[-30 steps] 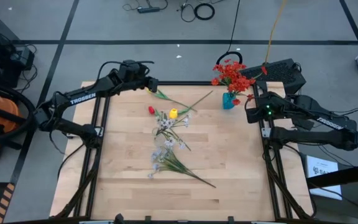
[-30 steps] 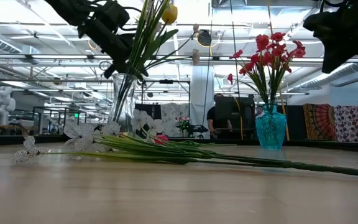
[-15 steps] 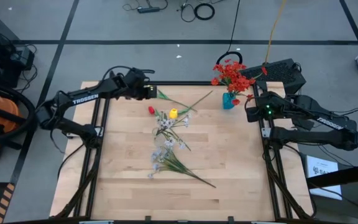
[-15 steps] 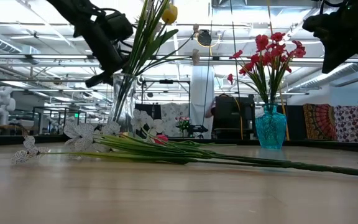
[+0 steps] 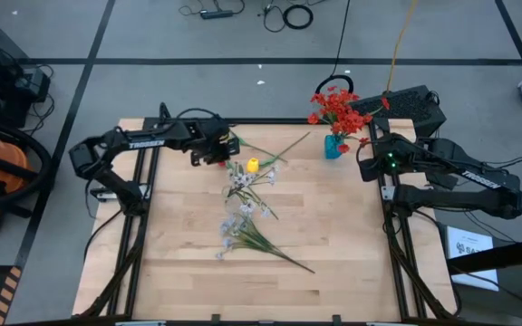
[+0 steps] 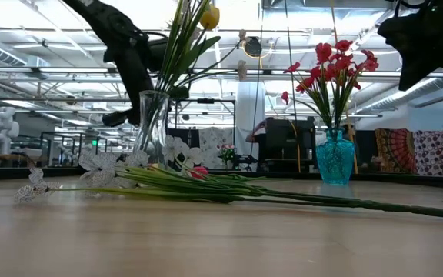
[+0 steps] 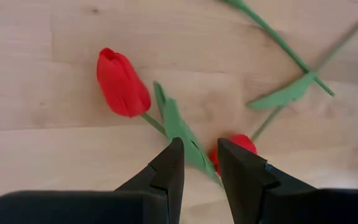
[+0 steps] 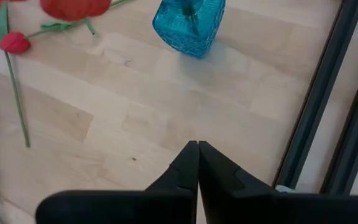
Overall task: Sort flowers into vase by color
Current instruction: Put the bottom red flower into the blue flower vase
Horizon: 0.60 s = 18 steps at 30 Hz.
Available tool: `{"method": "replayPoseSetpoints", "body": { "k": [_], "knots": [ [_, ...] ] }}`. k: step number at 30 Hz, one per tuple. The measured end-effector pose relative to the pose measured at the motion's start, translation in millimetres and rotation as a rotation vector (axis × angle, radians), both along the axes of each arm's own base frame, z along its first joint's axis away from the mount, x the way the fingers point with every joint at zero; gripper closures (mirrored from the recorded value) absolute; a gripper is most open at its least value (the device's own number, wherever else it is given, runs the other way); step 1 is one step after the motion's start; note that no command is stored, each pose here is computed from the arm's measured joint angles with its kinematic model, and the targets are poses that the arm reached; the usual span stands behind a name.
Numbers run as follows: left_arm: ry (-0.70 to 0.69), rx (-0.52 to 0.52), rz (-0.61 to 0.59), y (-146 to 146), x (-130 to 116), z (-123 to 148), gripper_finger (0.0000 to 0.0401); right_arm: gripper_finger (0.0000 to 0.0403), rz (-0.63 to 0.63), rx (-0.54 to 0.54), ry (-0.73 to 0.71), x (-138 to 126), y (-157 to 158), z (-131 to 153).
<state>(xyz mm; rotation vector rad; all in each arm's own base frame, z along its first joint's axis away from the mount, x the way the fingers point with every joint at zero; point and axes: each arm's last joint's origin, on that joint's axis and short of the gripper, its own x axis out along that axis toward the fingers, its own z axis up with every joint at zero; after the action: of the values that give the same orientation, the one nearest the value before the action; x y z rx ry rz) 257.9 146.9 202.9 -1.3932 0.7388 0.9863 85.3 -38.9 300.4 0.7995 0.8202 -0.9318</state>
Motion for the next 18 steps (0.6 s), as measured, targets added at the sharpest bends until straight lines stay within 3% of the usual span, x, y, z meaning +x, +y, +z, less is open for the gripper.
{"method": "replayPoseSetpoints", "body": {
  "k": [18],
  "knots": [
    [0.078,-0.132,0.105,17,13,-51,0.0299,0.0402,0.107,-0.057,0.051,0,0,0]
  ]
}}
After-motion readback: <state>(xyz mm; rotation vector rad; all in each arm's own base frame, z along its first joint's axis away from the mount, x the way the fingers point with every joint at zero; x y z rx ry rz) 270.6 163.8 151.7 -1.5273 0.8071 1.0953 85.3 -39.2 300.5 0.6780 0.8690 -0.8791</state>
